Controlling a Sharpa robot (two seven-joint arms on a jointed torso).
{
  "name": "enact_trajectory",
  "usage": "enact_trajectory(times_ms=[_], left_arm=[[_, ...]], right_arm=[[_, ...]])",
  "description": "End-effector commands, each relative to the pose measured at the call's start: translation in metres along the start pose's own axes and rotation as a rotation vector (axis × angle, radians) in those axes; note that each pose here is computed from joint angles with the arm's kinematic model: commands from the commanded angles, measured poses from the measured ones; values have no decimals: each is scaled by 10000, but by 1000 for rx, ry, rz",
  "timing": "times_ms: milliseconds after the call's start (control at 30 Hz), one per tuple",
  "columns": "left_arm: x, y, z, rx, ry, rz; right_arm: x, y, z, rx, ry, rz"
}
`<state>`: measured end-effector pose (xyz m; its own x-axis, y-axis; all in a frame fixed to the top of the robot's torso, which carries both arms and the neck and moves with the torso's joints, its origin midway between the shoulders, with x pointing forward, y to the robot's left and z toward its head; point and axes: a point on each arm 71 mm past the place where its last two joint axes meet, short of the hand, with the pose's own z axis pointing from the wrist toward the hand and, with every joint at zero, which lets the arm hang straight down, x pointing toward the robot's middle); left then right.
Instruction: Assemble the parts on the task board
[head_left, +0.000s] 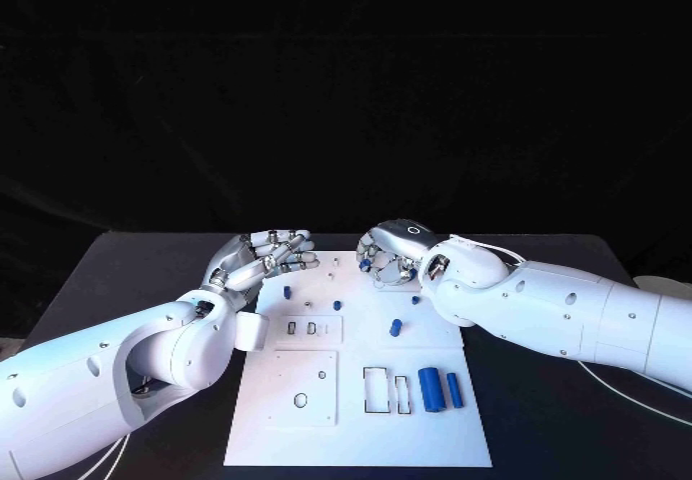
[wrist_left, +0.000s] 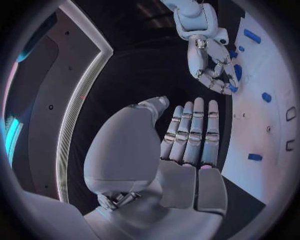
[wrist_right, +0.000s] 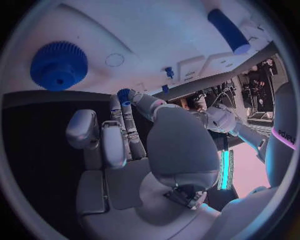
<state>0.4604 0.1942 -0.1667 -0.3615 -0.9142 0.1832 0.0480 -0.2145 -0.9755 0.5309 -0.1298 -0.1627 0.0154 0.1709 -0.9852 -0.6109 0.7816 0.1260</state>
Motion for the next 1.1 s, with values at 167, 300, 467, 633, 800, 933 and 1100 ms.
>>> enact_trajectory(times_ms=[167,300,467,633,800,933,1100], left_arm=[[-8,-25,3,18,5,-20],[-22,-28,1,18,1,-20],[-29,-32,0,18,-2,-21],[-17,-35,4,18,2,-24],[-18,-34,7,17,1,-23],[-19,-33,10,17,1,-23],[-19,-31,14,17,0,-23]], right_arm=[[-26,22,136,10,-78,37],[-16,59,206,8,-88,41],[7,92,301,13,-89,41],[52,121,359,13,-79,42],[95,162,390,9,-67,46],[121,174,412,12,-60,46],[155,181,429,19,-51,42]])
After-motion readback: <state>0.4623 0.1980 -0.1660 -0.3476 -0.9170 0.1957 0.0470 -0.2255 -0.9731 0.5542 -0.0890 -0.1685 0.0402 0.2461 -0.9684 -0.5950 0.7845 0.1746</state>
